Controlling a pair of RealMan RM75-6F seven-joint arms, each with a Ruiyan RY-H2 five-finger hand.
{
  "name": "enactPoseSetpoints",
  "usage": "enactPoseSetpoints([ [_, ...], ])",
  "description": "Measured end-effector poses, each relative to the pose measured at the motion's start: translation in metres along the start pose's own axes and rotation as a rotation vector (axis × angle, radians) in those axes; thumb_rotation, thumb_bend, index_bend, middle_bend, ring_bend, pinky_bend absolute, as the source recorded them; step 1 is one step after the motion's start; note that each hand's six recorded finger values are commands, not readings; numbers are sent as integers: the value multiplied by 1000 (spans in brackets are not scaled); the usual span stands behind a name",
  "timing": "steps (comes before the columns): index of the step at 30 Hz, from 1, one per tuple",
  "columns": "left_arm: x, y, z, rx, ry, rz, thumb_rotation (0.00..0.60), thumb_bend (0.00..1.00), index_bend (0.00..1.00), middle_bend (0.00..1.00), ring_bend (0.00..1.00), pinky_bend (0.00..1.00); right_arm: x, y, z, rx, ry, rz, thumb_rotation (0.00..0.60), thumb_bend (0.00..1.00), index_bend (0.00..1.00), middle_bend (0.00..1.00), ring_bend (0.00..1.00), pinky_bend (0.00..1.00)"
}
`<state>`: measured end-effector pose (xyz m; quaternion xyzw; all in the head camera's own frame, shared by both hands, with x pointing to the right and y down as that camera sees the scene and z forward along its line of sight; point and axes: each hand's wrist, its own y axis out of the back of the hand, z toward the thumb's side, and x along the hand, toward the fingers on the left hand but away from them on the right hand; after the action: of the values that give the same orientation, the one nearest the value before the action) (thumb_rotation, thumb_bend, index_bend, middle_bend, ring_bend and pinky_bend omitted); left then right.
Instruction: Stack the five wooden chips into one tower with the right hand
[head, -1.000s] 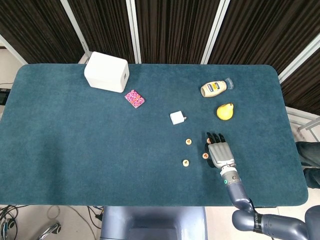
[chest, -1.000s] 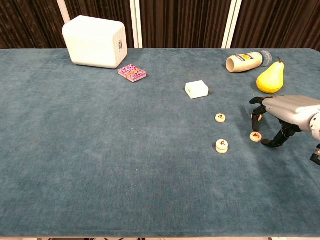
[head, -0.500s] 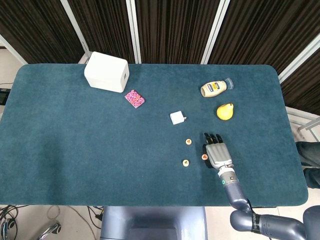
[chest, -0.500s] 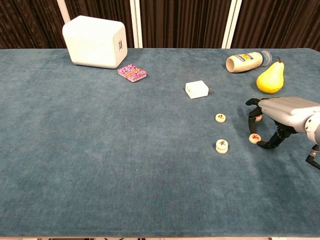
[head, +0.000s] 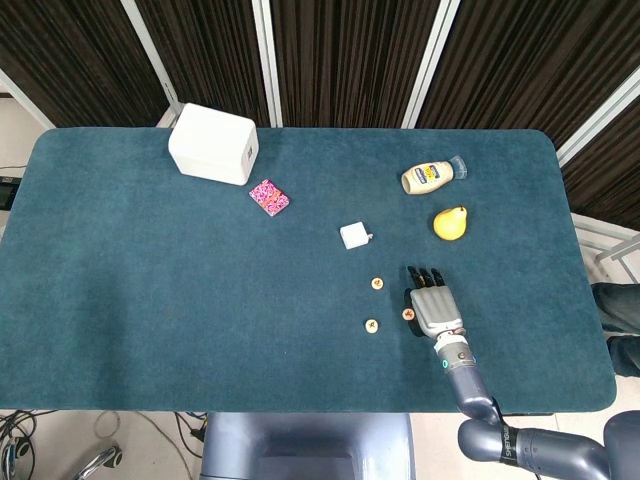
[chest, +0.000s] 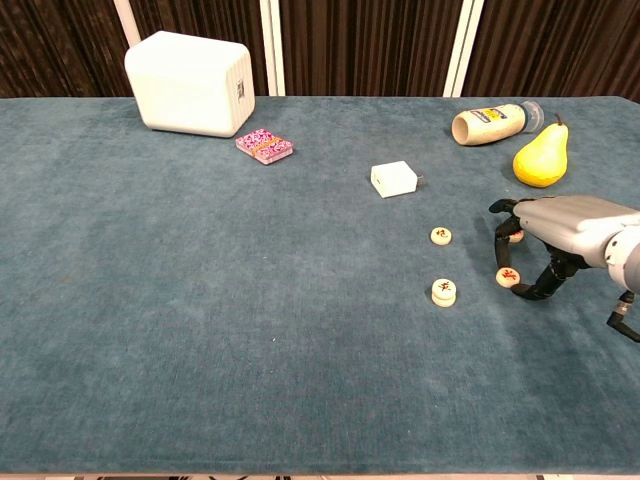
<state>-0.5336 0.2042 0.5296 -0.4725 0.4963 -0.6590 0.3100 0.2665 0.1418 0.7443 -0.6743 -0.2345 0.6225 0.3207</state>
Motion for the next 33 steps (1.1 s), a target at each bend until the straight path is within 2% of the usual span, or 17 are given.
enactPoseSetpoints([
  [8, 0, 1, -1, -4, 2, 1, 600, 95, 0, 0, 0, 64, 3, 13, 6, -18, 20, -27, 600, 393, 511, 0, 0, 0],
  [16, 0, 0, -1, -6, 1, -3, 600, 95, 0, 0, 0, 64, 16, 27, 28, -22, 87, -30, 600, 393, 511, 0, 0, 0],
  [24, 0, 2, -3, -14, 8, 1, 600, 94, 0, 0, 0, 64, 26, 27, 61, 3, 171, -15, 600, 393, 511, 0, 0, 0],
  [33, 1, 3, -4, -14, 8, 1, 600, 94, 0, 0, 0, 65, 22, 25, 75, 13, 171, -18, 600, 393, 511, 0, 0, 0],
])
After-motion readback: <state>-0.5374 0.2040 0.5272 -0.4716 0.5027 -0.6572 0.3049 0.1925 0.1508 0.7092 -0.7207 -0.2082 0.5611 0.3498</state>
